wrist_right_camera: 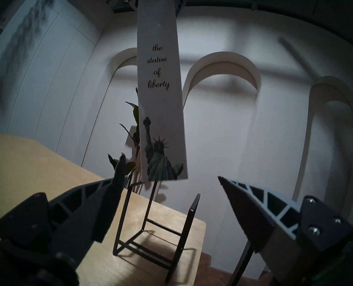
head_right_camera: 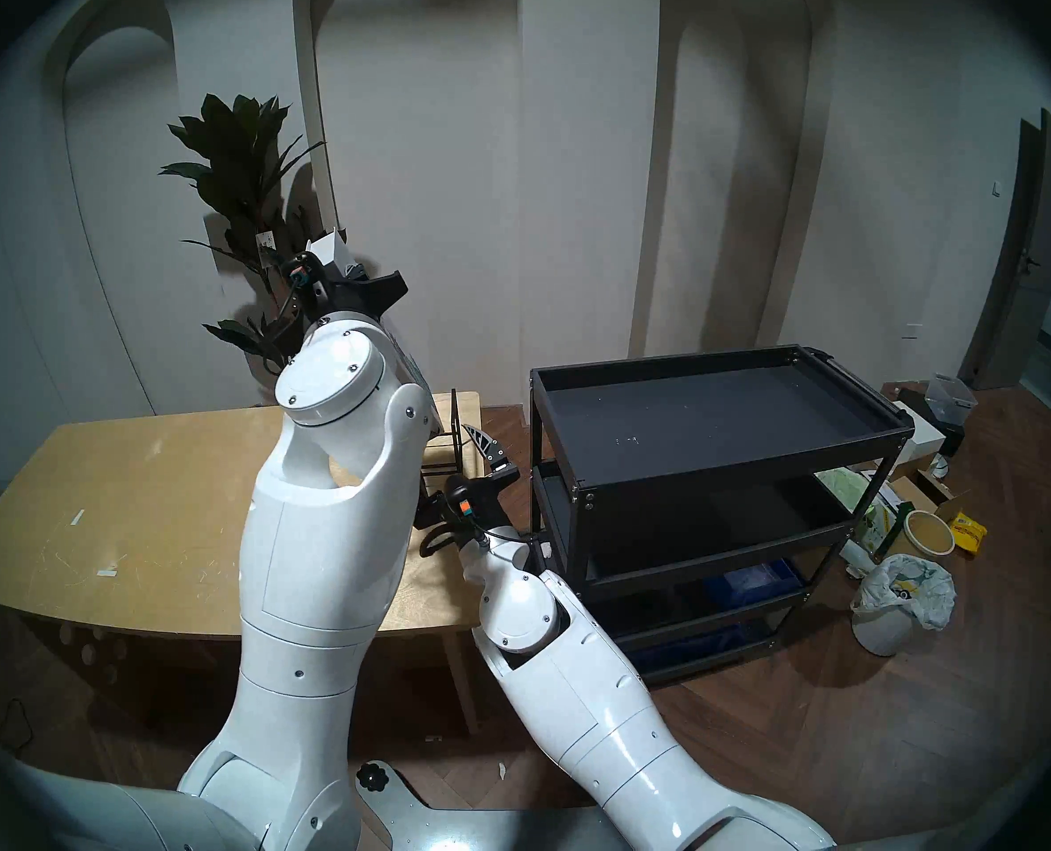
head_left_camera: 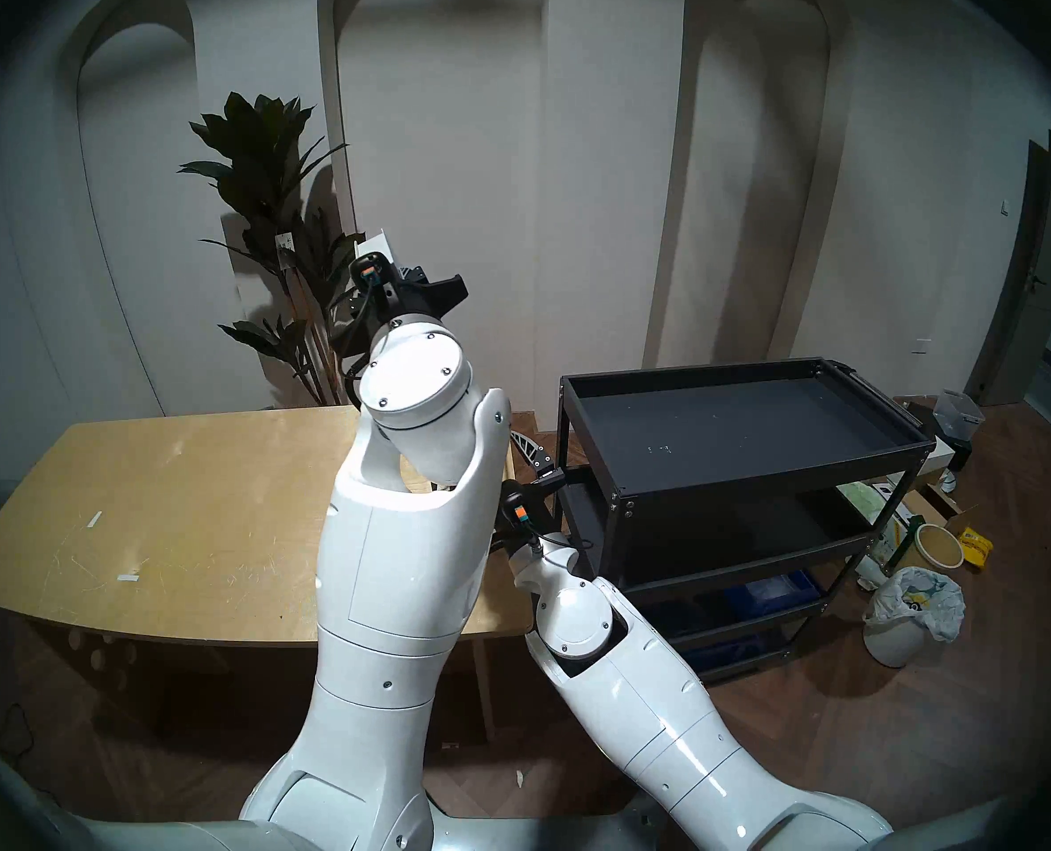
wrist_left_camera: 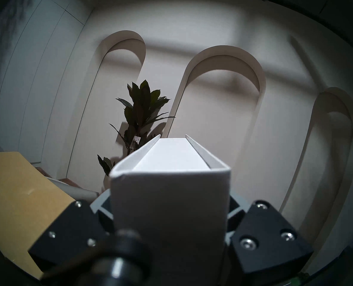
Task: Transfer books between table and cart
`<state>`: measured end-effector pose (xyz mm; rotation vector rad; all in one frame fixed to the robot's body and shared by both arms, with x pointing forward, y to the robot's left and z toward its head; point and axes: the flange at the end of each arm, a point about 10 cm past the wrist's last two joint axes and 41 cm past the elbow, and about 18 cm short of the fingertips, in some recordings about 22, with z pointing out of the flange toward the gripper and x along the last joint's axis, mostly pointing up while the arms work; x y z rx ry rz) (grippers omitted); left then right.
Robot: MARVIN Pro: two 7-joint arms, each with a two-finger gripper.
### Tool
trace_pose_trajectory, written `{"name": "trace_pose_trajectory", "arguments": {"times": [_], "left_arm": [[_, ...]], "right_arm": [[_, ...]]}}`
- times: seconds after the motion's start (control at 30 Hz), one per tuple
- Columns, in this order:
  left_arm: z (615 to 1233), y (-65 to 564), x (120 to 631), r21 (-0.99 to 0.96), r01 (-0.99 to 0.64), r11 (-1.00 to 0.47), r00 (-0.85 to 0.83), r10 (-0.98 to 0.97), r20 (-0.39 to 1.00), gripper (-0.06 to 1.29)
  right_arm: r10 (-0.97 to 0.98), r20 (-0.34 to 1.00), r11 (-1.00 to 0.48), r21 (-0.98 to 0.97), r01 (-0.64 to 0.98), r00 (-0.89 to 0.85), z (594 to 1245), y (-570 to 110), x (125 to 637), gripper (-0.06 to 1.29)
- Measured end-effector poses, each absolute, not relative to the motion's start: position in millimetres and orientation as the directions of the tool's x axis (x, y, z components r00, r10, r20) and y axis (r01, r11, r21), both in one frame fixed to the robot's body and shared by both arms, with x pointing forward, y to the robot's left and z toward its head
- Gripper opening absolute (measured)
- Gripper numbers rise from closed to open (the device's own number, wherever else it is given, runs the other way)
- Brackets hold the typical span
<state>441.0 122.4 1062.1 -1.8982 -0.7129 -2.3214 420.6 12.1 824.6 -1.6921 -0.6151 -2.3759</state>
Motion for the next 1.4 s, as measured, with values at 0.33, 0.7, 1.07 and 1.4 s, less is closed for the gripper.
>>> {"name": "trace_pose_trajectory", "arguments": {"times": [0.33, 0.7, 1.07, 1.4], "left_arm": [[1054, 105, 440, 0.283, 0.346, -0.895, -0.230, 0.212, 0.950, 0.53], [1043, 93, 441, 0.259, 0.357, -0.898, -0.204, 0.196, 0.959, 0.53], [1033, 85, 444, 0.235, 0.336, -0.912, -0.157, 0.192, 0.969, 0.53], [1029, 81, 446, 0.182, 0.313, -0.932, -0.125, 0.149, 0.981, 0.53]], "right_arm": [[0.029, 0.947, -0.925, 0.147, 0.351, -0.319, 837, 25, 430, 1.20], [0.008, 0.955, -0.932, 0.115, 0.345, -0.295, 850, 36, 440, 1.20], [0.006, 0.960, -0.932, 0.107, 0.346, -0.280, 859, 41, 451, 1.20], [-0.006, 0.960, -0.925, 0.100, 0.368, -0.278, 867, 44, 461, 1.20]]}}
